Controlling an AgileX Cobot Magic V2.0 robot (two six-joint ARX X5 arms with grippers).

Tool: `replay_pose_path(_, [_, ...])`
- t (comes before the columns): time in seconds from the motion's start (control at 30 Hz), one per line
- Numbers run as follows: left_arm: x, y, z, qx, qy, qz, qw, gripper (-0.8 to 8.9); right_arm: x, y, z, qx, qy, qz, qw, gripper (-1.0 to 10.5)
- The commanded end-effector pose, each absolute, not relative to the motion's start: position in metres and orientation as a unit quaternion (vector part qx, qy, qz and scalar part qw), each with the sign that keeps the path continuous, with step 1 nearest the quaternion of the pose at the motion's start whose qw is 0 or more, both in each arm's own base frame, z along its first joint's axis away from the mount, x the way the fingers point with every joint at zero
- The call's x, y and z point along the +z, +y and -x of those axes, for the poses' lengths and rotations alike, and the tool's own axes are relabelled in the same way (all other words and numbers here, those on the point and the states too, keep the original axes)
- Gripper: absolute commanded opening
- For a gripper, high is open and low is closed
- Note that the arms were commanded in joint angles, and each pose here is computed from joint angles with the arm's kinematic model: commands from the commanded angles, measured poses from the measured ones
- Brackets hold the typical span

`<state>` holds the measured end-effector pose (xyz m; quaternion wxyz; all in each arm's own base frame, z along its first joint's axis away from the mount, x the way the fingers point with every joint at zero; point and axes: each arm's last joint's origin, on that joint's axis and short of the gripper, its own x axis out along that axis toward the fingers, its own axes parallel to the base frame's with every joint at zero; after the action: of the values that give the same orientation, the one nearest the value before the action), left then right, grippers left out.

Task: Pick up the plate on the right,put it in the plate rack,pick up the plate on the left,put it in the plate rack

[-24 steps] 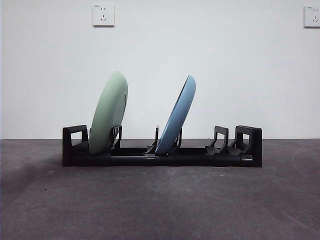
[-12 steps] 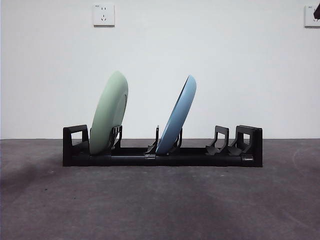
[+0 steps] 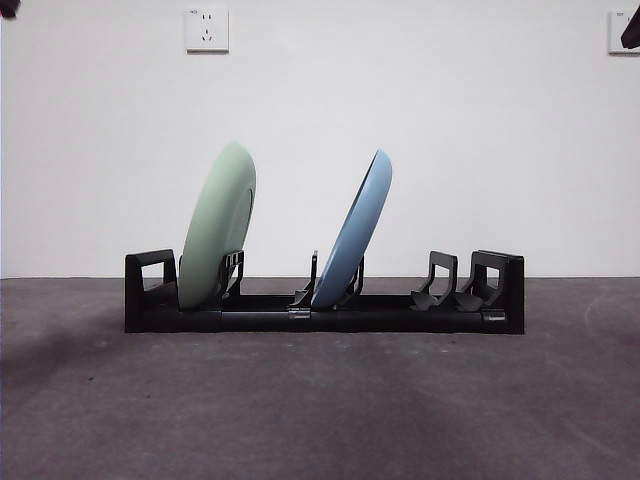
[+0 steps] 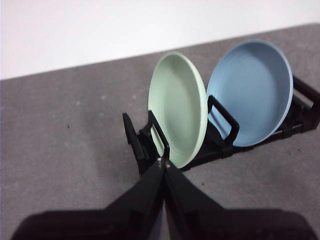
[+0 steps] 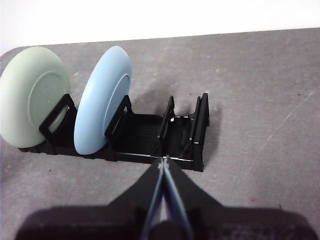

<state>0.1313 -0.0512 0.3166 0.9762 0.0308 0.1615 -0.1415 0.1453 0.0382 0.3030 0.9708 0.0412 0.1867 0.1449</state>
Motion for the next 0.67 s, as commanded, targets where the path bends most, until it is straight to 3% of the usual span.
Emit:
replay_pose_path(0.03, [0.315,-0.052,-0.133,-0.140,0.166,-0.029,0.976,-0.03,0.302,0.038,-0.145,0.143,0.186,-0.044,0.971,0.0])
replay_pose_path(0.3, [0.313,-0.039,-0.116,-0.127,0.181,-0.050,0.974,-0.03,0.302,0.038,-0.145,0.143,0.187,-0.044,0.971,0.0])
replay_pose_path(0.5, [0.306,-0.024,-0.106,-0.133,0.085,-0.035,0.987,-0.03,0.302,0.038,-0.145,0.144,0.187,-0.044,0.971,0.0])
replay_pose_path(0.67, [0.266,-0.015,-0.101,-0.114,-0.004,-0.038,0.993,-0.03,0.302,0.038,-0.145,0.143,0.187,-0.044,0.971,0.0])
